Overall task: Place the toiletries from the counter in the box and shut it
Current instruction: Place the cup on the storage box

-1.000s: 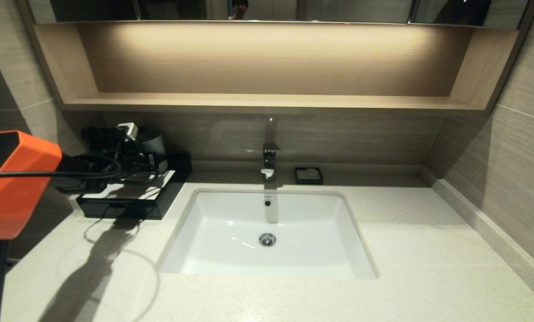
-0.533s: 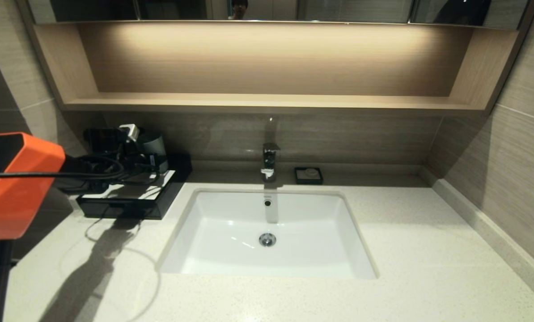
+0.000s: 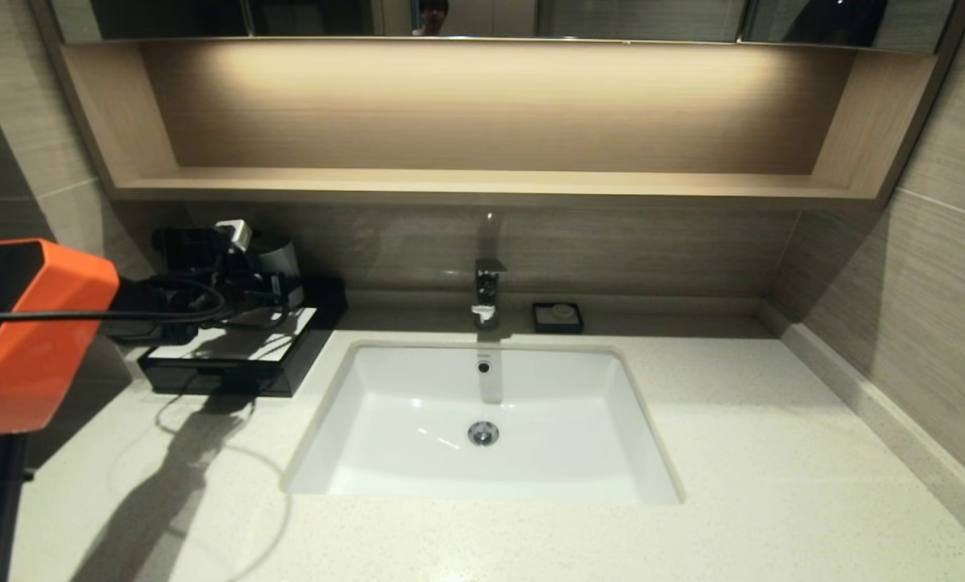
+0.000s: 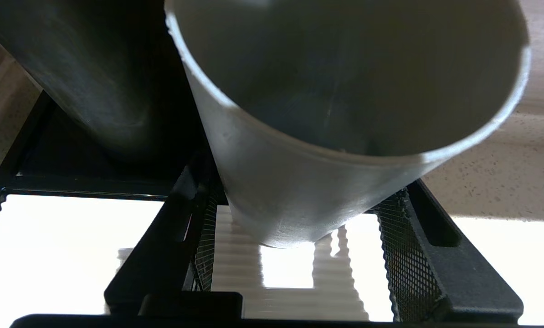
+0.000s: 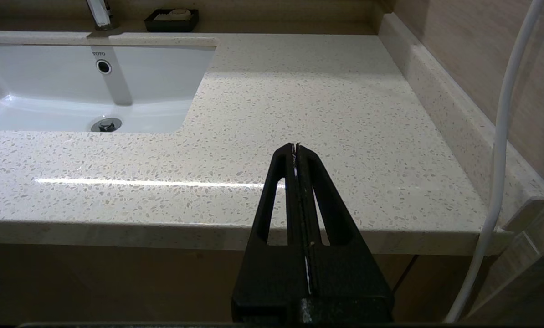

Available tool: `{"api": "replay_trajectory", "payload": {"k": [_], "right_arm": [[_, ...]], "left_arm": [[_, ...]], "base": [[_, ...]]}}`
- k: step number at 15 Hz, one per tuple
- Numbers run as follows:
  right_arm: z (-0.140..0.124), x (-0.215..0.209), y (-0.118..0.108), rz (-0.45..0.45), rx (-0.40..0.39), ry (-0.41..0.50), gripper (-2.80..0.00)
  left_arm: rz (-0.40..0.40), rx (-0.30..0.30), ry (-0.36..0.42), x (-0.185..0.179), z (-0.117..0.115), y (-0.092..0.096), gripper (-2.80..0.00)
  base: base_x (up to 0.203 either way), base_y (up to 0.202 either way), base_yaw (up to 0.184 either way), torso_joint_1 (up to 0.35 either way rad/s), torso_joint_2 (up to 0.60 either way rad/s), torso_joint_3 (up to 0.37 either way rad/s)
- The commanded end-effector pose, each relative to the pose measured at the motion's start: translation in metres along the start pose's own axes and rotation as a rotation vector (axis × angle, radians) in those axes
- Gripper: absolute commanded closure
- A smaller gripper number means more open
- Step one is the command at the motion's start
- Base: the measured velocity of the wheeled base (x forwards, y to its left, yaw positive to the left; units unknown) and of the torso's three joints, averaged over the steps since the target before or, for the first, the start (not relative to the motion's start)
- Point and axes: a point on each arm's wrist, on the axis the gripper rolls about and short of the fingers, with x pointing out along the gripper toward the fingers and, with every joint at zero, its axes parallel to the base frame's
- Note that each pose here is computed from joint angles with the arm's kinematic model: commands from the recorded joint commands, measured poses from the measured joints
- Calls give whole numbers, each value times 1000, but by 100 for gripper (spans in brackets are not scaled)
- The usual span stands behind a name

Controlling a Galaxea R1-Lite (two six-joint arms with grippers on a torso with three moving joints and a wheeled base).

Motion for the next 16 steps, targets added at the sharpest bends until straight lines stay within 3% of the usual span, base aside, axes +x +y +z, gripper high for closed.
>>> {"api": "replay_trajectory", "payload": {"k": [1,16], "right_arm": [[0,0,0,0,-1,2,0],[0,0,0,0,-1,2,0]], "left_arm": [[4,0,-2,2,-1,1,0],[26,0,-8,10,-6,3,0]], "base": [[0,0,0,0,0,0],[0,0,0,0,0,0]]}}
